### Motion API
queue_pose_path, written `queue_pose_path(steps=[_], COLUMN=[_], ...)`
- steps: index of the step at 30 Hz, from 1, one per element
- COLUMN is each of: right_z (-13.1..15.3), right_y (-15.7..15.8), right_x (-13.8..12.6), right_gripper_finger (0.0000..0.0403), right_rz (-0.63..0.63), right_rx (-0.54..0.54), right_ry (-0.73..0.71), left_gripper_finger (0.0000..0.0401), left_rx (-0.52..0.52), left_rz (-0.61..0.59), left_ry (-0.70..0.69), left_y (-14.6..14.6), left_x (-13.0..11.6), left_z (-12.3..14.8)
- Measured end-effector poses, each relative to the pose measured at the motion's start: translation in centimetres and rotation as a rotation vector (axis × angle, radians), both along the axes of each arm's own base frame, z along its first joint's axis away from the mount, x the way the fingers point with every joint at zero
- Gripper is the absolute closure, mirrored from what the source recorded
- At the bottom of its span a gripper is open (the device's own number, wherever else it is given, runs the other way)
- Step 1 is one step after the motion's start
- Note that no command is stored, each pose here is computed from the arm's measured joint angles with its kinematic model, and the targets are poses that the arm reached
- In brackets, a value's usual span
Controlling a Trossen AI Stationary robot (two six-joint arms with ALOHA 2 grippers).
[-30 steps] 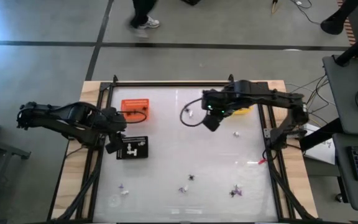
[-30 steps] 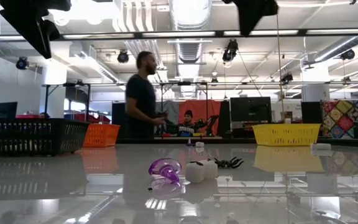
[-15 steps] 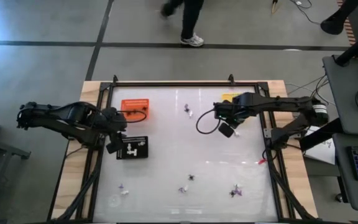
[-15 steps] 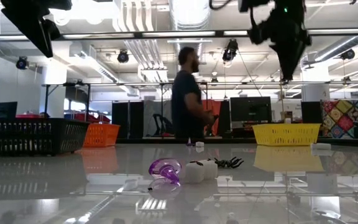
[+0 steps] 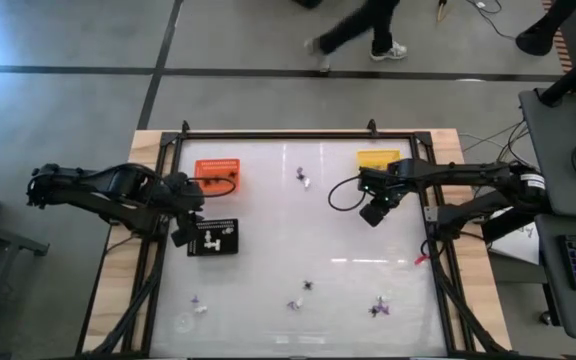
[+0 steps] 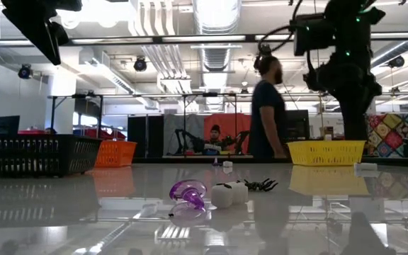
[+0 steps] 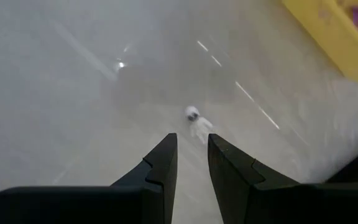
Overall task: Sort Halloween decoration
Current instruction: Put the white skeleton toy into the black bin
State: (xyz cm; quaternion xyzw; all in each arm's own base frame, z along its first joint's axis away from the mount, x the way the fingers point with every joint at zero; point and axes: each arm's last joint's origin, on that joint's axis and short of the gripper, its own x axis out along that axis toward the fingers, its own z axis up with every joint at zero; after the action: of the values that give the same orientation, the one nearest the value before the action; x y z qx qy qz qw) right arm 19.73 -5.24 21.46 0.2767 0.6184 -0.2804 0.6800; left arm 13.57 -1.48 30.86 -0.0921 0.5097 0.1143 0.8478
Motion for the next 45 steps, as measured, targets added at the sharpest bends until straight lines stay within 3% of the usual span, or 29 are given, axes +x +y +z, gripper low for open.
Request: queue_pose_path(steps=[11,28,31,37,45], right_z=[-3.3,-7.9,-8.3,-8.5,-6.9], right_y=[-0.2,-0.2,-0.3,-0.3,-0.5], right_x=[-1.3,-2.8,-3.0,-3.2,-2.2], right_gripper_finger=[0.0321,0.0321,0.033,0.0385,0.0391], right_rz=[0.079,-0.002,-0.036,-0.1,-0.146], right_rx=[0.059,0.03,0.041,0.052,0.095], right_ry=[0.028,-0.045,-0.044,-0.037,-0.058], left_gripper_finger=[0.0304,0.0304,0.0304,0.0304,0.0304], left_rx=[-0.009,-0.012,-0.012,-0.011,-0.01], left_rz=[0.017,0.023,0.023,0.022,0.02], left_ry=[-0.005,-0.006,-0.006,-0.007,-0.006], left_y=[0.0,0.0,0.0,0.0,0.0], left_x=[0.0,0.0,0.0,0.0,0.0], left_z=[0.0,0.0,0.0,0.0,0.0])
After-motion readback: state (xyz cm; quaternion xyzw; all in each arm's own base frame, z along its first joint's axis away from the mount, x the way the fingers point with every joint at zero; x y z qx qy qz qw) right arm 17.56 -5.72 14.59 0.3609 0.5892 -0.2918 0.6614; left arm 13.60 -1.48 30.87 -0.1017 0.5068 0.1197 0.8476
